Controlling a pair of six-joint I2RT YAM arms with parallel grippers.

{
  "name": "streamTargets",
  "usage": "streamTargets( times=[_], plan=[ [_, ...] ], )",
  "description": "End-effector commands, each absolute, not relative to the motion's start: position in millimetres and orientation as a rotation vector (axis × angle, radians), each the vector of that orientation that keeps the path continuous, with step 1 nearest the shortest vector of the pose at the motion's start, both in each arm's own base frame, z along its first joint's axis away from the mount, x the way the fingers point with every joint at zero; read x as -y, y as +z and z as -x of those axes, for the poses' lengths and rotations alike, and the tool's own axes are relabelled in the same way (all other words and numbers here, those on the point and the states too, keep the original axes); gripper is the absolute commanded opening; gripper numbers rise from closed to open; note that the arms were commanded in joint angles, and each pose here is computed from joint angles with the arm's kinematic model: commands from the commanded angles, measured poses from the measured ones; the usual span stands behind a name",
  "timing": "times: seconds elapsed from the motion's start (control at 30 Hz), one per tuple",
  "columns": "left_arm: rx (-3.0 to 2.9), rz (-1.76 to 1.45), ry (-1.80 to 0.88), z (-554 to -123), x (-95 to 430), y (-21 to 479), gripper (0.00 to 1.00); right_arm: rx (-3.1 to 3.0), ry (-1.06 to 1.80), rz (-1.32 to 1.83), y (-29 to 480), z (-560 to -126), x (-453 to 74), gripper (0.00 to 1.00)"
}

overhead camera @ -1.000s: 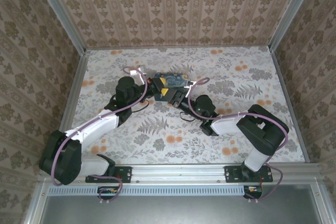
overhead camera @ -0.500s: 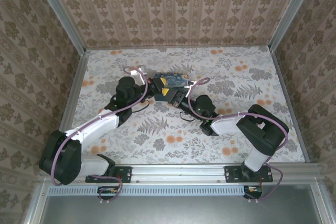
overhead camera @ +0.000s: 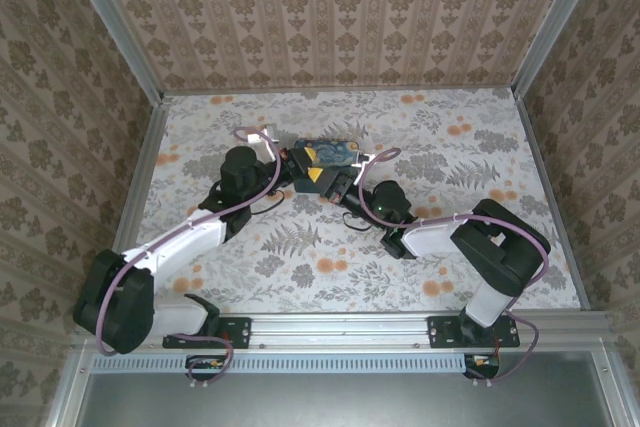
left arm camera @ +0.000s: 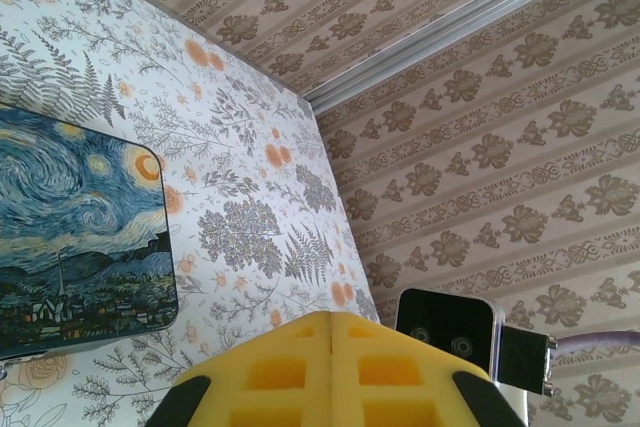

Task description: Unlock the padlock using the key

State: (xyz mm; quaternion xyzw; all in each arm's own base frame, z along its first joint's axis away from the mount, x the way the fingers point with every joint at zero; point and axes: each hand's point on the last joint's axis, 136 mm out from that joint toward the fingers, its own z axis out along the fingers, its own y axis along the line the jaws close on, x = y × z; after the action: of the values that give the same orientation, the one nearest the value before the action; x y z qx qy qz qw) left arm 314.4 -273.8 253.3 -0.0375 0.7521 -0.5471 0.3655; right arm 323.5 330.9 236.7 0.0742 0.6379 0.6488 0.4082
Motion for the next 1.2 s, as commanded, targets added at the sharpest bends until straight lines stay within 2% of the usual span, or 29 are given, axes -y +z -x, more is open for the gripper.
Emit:
streamTargets(
  times=[0.0, 1.0, 1.1, 1.17],
  plan=[
    [-1.901, 0.096, -1.388, -310.9, 267.5, 261.2, 0.00, -1.552, 1.609, -0.222, 247.3, -331.1, -315.4, 0.00],
    [-1.902, 0.174, -1.357, -308.2, 255.6, 251.9, 0.00, -1.569, 1.573, -0.316, 232.2, -336.6, -302.2, 0.00],
    [-1.911, 0.198, -1.337, -312.9, 249.1, 252.1, 0.27, -1.577, 1.571, -0.314, 229.7, -335.5, -300.4, 0.00],
    [-1.910, 0.220, -1.315, -315.9, 238.6, 254.3, 0.48, -1.581, 1.564, -0.322, 227.5, -335.8, -295.3, 0.00]
  ],
)
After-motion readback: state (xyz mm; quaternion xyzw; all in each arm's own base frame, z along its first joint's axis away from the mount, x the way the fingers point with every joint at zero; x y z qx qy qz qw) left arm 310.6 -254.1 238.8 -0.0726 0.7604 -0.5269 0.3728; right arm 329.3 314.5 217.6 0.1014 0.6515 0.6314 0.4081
